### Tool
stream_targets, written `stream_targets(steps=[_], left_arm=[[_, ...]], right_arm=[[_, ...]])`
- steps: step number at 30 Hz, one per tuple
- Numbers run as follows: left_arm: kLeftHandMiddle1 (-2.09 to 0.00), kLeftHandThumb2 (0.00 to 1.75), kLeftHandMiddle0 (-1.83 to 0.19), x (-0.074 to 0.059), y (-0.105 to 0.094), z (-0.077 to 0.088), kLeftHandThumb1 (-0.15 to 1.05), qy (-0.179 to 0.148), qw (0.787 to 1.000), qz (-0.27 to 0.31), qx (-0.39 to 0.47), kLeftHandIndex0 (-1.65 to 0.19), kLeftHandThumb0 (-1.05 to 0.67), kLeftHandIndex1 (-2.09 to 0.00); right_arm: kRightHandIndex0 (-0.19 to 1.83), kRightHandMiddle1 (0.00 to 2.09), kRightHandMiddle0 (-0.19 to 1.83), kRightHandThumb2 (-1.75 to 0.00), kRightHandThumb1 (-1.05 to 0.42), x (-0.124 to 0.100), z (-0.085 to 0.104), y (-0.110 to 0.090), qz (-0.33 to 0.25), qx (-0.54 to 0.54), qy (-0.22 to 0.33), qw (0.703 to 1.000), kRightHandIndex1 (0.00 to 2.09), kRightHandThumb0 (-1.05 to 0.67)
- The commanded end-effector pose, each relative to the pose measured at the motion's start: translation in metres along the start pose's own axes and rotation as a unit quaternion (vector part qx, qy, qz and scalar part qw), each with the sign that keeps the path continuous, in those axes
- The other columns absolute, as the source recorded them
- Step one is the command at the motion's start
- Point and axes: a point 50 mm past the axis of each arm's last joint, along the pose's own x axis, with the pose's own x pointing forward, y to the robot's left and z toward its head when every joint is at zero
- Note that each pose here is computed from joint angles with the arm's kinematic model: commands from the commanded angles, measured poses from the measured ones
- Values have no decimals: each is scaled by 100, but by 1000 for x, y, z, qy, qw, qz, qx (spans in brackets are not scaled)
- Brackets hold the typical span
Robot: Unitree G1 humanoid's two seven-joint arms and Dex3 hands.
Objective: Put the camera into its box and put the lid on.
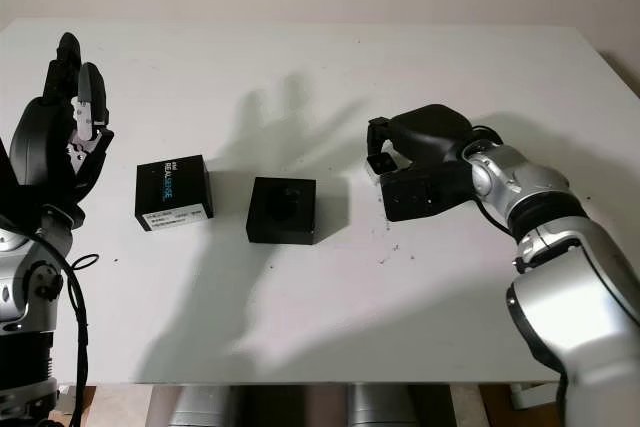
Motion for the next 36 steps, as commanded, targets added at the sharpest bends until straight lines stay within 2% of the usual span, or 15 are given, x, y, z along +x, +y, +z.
stream_targets(steps=[1,7,11,22,31,36], left_arm=[[0,61,19,-1,2,5,105,-11,1000,2,8,19,-70,0],[0,60,19,-1,1,5,105,-8,1000,1,7,19,-71,0],[0,60,19,-1,1,4,105,-7,1000,3,6,19,-70,0],[0,59,19,-1,1,4,105,-3,1000,2,9,19,-72,0],[0,58,19,0,1,4,105,-1,1000,4,11,19,-72,0],[0,57,19,0,1,4,105,1,1000,-1,8,19,-72,0]], right_arm=[[49,147,29,-5,-97,-5,-6,10,8,7,11,1000,5,-41],[43,150,35,-5,-94,-8,-15,11,-32,165,57,984,3,-42],[37,159,33,-5,-93,-10,-18,13,-46,216,66,973,3,-45],[34,164,30,-5,-94,-11,-14,14,-61,275,50,958,4,-44],[34,156,33,-5,-92,-10,-11,6,-89,316,24,944,5,-41],[30,159,34,-6,-94,-10,-7,-2,-109,374,-2,921,4,-44]])
